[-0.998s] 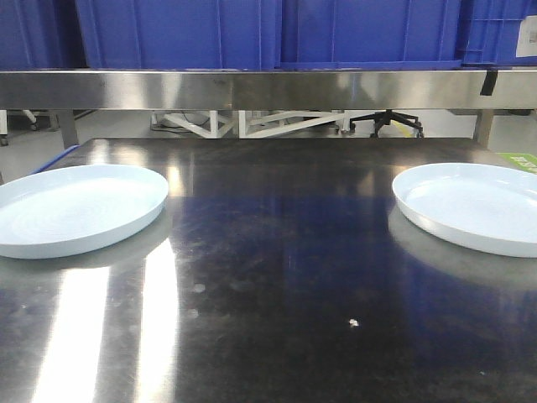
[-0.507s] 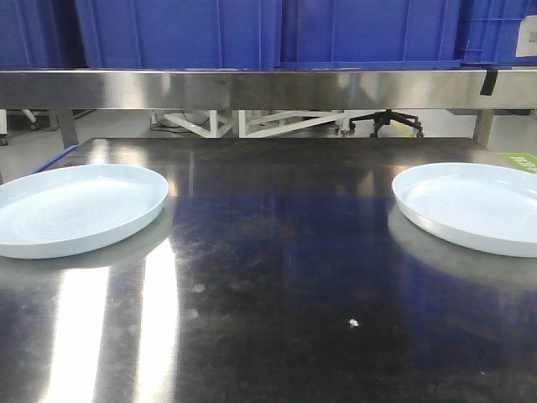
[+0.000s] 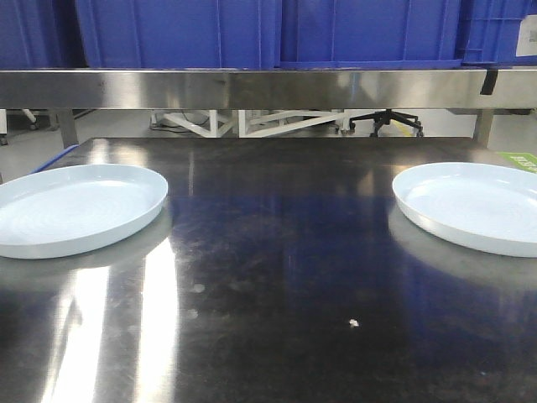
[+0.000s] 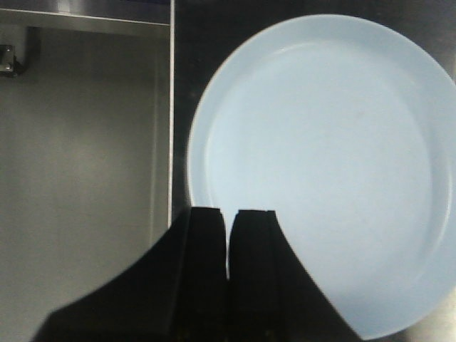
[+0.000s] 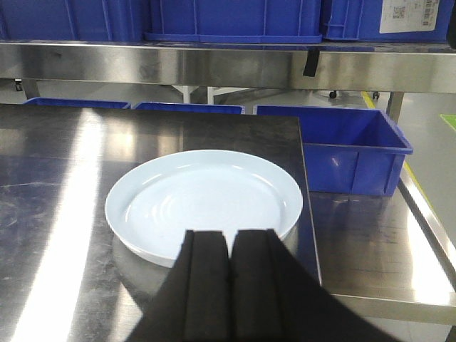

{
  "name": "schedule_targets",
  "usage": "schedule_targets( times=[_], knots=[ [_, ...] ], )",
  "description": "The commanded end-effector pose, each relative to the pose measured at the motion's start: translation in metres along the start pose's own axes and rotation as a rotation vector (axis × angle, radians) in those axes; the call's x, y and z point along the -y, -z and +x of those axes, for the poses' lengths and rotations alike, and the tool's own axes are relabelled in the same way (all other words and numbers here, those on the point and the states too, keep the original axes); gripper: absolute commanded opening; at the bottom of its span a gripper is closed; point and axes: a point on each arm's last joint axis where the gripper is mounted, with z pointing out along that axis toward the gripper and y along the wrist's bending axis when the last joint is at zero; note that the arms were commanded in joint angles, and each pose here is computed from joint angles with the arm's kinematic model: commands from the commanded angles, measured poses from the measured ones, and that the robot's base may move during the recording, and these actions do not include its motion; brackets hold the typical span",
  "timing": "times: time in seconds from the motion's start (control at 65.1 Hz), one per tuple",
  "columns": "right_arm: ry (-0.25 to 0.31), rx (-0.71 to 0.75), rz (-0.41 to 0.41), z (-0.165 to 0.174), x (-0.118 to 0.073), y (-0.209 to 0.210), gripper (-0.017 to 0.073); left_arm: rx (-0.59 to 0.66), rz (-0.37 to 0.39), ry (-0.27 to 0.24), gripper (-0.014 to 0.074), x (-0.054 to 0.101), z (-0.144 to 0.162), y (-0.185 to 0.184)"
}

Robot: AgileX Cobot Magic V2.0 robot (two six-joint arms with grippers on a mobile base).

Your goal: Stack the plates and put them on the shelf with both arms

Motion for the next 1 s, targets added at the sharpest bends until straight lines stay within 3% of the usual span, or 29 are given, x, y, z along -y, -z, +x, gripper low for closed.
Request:
schedule_targets(
  times=[0.0, 0.077, 0.292, 0.691, 0.983],
  knots=[
    [0.009, 0.102, 0.013, -0.009, 0.001, 0.002, 0.0056, 0.039, 0.007, 0.009, 0.0096, 0.0, -0.021, 0.011],
    [0.009, 0.102, 0.013, -0.009, 0.001, 0.002, 0.0056, -0.012, 0.01, 0.015, 0.0139, -0.003, -0.026, 0.001],
    [0.009, 0.102, 0.013, -0.009, 0.001, 0.002, 0.0056, -0.088, 0.013, 0.023, 0.0377, -0.009, -0.04, -0.025],
    [0.009, 0.102, 0.013, -0.009, 0.001, 0.002, 0.0056, -0.185, -0.012, 0.012, 0.0381, -0.017, -0.036, -0.058],
    [0.009, 0.102, 0.013, -0.009, 0.001, 0.002, 0.0056, -0.194, -0.011, 0.015, 0.0369, -0.017, -0.035, -0.061]
  ],
)
